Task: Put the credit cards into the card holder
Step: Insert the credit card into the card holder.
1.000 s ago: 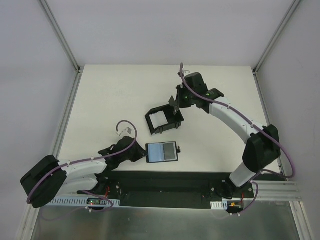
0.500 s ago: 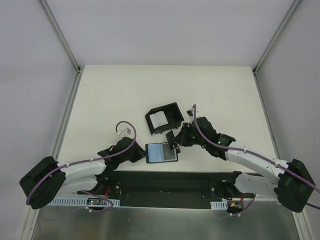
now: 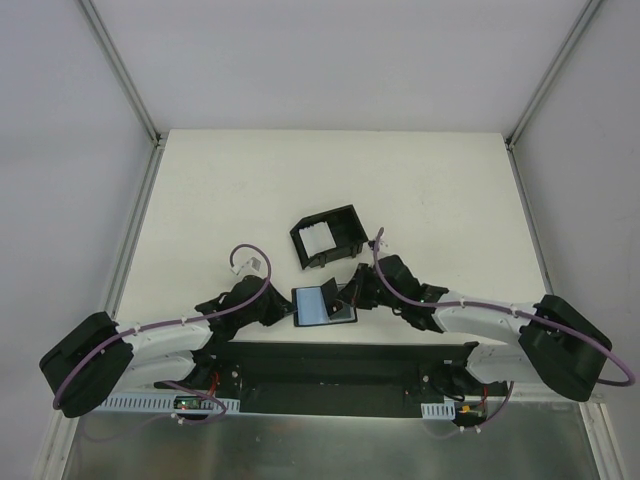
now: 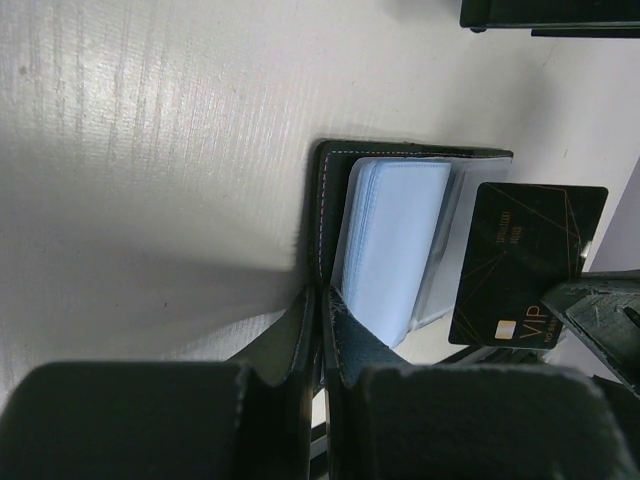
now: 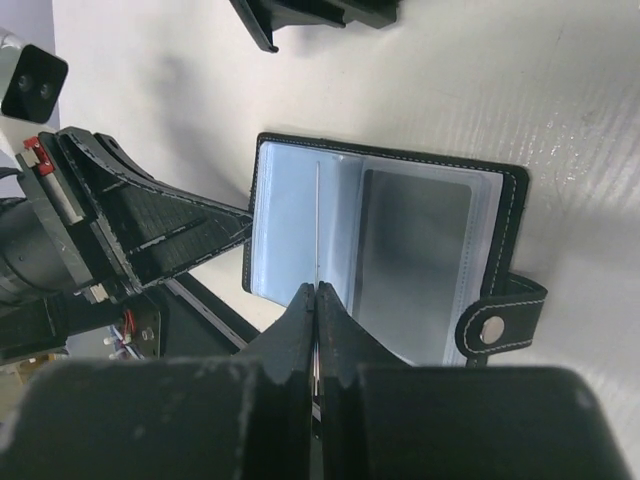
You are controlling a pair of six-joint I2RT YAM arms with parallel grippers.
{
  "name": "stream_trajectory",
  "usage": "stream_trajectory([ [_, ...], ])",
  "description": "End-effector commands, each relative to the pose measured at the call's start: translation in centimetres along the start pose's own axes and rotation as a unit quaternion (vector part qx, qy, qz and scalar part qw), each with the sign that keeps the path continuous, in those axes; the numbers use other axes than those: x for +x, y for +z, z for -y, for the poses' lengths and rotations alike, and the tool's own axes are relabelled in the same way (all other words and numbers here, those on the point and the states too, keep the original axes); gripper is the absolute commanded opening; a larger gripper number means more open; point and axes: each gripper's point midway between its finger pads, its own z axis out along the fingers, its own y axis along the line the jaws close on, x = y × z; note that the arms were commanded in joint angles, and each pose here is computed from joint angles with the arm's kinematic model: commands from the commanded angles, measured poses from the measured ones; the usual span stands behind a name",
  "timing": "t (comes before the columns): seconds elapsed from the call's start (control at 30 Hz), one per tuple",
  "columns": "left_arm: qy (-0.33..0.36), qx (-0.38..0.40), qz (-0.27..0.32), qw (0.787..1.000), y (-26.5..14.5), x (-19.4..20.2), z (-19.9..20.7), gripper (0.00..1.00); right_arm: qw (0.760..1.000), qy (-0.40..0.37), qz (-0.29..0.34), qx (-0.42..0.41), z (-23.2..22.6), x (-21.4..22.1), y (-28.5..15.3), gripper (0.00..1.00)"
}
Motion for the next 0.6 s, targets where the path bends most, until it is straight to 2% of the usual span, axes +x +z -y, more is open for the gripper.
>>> stream_trajectory([
  [0.0, -0.010, -0.043, -0.012, 0.999, 0.1, 0.7, -2.7, 0.00, 0.999, 0.021, 0.024, -0.029, -1.2, -0.7, 0.7, 0.00],
  [0.57, -0.012, -0.046, -0.020, 0.999, 0.3, 1.0, -2.8, 0.00, 0.999, 0.047, -0.011, -0.004, 1.8, 2.0, 2.6, 0.01],
])
